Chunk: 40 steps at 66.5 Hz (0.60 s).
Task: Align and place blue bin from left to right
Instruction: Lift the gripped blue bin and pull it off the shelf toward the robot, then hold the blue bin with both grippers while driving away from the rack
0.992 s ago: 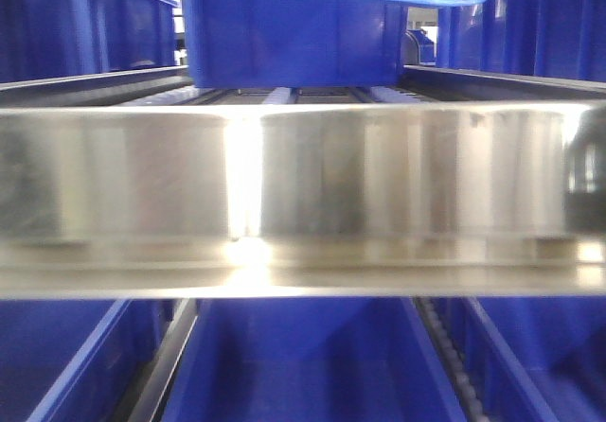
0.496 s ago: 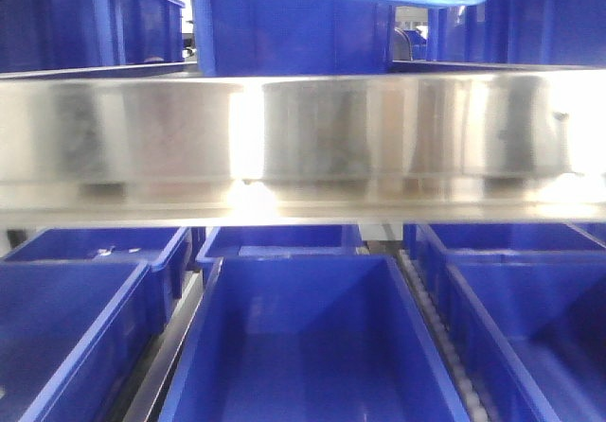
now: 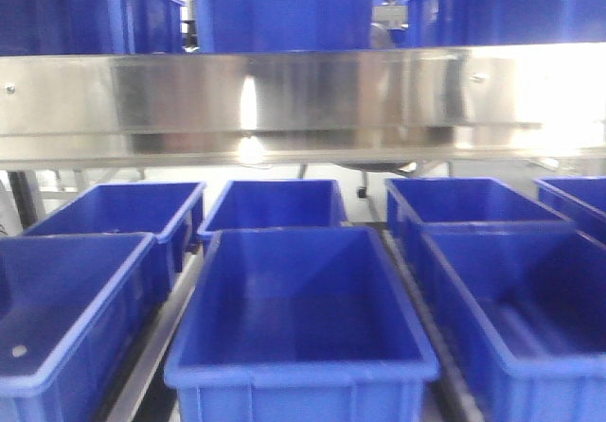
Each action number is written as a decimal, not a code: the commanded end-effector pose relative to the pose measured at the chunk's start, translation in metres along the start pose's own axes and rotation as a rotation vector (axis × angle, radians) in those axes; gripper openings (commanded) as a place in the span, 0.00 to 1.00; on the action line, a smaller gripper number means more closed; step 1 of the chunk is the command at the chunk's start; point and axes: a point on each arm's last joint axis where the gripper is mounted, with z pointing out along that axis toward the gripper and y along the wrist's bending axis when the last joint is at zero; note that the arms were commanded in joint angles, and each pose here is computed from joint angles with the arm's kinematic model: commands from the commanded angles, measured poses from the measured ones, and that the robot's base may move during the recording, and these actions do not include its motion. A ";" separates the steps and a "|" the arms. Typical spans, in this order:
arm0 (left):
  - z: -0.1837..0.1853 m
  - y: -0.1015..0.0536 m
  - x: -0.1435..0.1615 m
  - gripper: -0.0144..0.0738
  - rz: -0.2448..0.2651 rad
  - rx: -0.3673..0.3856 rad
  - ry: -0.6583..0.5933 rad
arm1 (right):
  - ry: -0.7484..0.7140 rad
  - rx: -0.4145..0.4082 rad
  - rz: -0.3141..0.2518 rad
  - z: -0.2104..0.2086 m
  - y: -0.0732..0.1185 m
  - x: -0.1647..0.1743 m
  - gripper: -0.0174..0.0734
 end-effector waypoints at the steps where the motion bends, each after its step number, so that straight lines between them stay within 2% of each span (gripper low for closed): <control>1: -0.016 -0.012 -0.015 0.04 -0.026 0.091 -0.135 | -0.128 -0.072 0.000 -0.014 0.009 -0.010 0.12; 40: -0.016 -0.012 -0.015 0.04 -0.026 0.091 -0.135 | -0.128 -0.072 0.000 -0.014 0.009 -0.010 0.12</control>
